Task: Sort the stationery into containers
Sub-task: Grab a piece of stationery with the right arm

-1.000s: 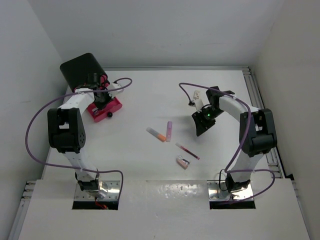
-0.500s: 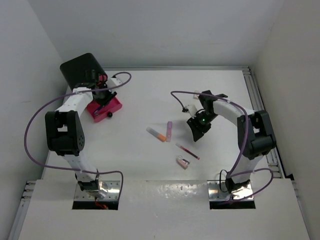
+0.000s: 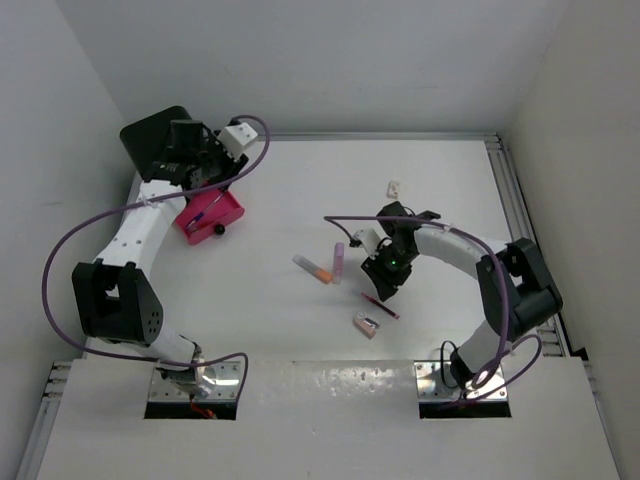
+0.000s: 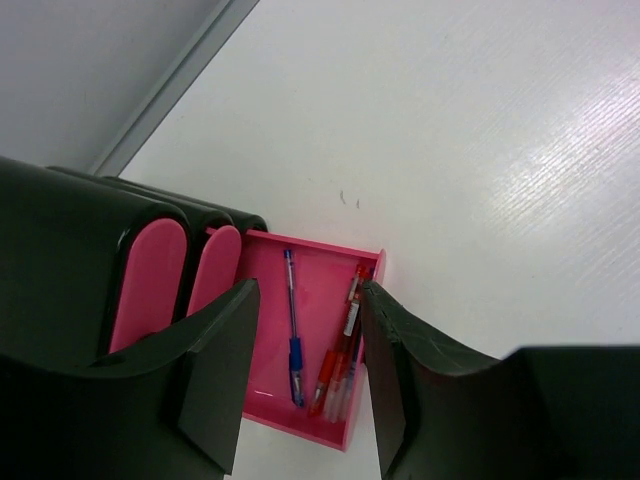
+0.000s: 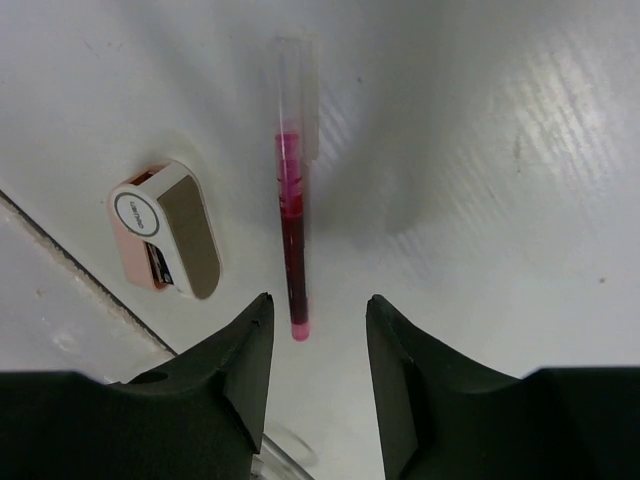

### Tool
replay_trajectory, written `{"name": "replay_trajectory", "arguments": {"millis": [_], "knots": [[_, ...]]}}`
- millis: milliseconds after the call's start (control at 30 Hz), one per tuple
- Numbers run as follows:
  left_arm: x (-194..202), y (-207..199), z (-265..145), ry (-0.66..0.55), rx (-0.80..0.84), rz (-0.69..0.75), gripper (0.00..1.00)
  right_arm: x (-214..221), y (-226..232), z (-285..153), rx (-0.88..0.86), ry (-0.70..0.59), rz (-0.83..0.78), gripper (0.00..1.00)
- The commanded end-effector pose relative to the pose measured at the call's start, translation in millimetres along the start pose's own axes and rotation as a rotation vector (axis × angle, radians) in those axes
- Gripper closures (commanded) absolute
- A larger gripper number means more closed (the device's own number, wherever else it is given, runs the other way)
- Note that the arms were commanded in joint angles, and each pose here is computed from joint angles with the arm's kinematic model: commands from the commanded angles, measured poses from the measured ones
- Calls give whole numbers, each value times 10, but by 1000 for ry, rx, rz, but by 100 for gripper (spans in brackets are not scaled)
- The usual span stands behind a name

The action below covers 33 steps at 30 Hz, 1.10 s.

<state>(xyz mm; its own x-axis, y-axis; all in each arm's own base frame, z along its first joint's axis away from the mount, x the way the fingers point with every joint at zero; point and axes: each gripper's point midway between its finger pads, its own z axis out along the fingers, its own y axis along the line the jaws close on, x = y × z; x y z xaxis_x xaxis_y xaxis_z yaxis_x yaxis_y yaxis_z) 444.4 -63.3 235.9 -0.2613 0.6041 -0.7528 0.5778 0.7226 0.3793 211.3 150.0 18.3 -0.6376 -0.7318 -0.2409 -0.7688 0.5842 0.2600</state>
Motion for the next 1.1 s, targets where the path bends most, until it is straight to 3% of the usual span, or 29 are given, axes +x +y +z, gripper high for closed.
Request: {"name": "replay_trajectory", "arguments": {"millis": [0, 500, 800, 900, 1000, 1067], "knots": [[-204, 27, -155, -68, -34, -31, 49, -121, -22, -9, 75, -58, -10, 59], [-587, -202, -431, -210, -32, -41, 48, 28, 6, 266, 133, -7, -69, 64], [-565, -335, -433, -212, -41, -22, 48, 218, 72, 396, 158, 51, -102, 68], [-575, -361, -412, -218, -32, -22, 48, 262, 78, 403, 156, 57, -106, 77], [-620, -392, -390, -238, -1, -48, 48, 190, 39, 348, 166, 36, -157, 96], [-594, -447, -343, -247, 66, -108, 48, 40, -1, 257, 160, -17, -220, 100]]}}
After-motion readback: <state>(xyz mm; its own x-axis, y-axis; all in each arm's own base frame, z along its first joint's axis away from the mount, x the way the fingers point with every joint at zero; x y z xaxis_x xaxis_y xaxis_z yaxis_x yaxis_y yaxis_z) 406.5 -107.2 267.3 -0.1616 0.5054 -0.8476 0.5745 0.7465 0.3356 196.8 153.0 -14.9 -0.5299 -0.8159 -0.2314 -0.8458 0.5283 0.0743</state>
